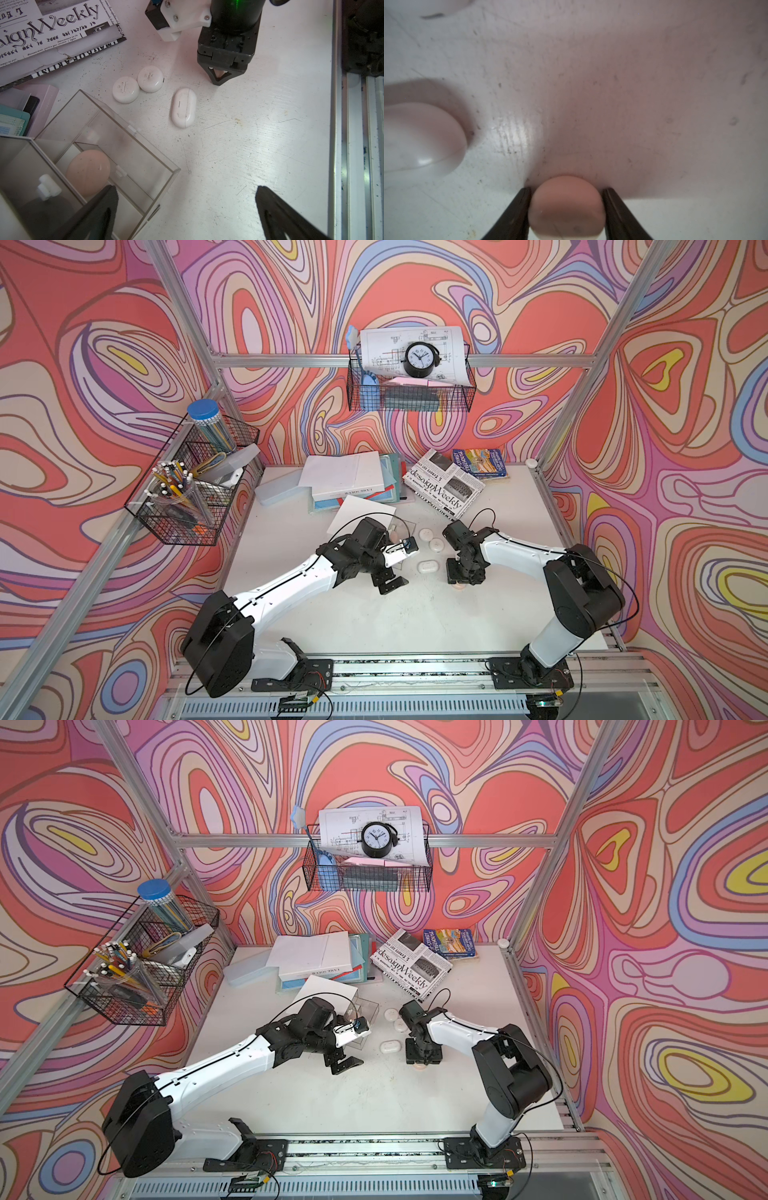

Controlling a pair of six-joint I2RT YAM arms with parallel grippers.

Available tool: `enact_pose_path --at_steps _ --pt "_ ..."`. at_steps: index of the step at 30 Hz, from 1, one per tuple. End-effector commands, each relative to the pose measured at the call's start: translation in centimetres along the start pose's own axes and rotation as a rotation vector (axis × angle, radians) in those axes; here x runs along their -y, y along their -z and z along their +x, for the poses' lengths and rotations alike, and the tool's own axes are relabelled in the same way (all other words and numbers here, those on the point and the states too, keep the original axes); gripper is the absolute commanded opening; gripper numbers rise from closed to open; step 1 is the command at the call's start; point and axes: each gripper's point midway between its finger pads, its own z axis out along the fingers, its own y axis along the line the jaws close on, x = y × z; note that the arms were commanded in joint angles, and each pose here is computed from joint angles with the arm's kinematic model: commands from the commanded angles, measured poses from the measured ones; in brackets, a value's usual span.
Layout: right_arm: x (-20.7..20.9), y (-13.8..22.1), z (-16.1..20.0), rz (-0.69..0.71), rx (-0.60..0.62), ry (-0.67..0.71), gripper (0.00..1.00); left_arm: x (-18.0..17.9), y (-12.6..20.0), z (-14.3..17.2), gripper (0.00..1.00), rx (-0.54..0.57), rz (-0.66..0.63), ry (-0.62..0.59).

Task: Put the bluetooth earphones in the drawer according to color
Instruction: Pick up the Bluetooth earphone from the center of the board, then place the bluetooth earphone in the drawer.

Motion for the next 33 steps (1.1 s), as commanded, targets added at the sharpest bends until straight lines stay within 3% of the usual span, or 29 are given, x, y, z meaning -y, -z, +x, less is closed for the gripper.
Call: enact_pose_path --at_steps 1,4,8,9,16,23,28,33 --pt "-0.3 -0.6 -0.4 -0.007 -0.001 -0.001 0.43 0.2 0.4 -0.7 0.98 0.007 0.000 -0.008" --pt "-0.2 -0.4 -0.4 0.000 0.000 -0.003 0.30 0.4 0.2 -0.7 0.98 0.010 0.017 0.001" --pt "-0.3 0.4 -0.9 0.000 0.016 -0.007 0.03 0.4 0.3 -0.8 0.99 0.013 0.015 0.005" --pt "-0.3 0.9 -1.3 0.003 0.034 -0.006 0.00 0.3 0.4 -1.0 0.98 0.018 0.010 0.003" --pt "-1.8 5.7 -6.3 -0.030 0.231 0.026 0.00 -0.5 1.5 -1.8 0.98 0.066 -0.057 -0.004" --pt "-6.3 10.9 -11.4 -0.228 0.457 0.083 0.00 -2.9 3.8 -2.8 0.99 0.121 -0.168 0.035" --pt "-10.3 12.3 -12.8 -0.398 0.497 0.169 0.00 -5.0 5.4 -2.7 0.98 0.138 -0.241 0.095" --pt "-13.6 12.4 -13.0 -0.453 0.504 0.256 0.00 -6.6 6.3 -2.5 0.99 0.151 -0.320 0.101"
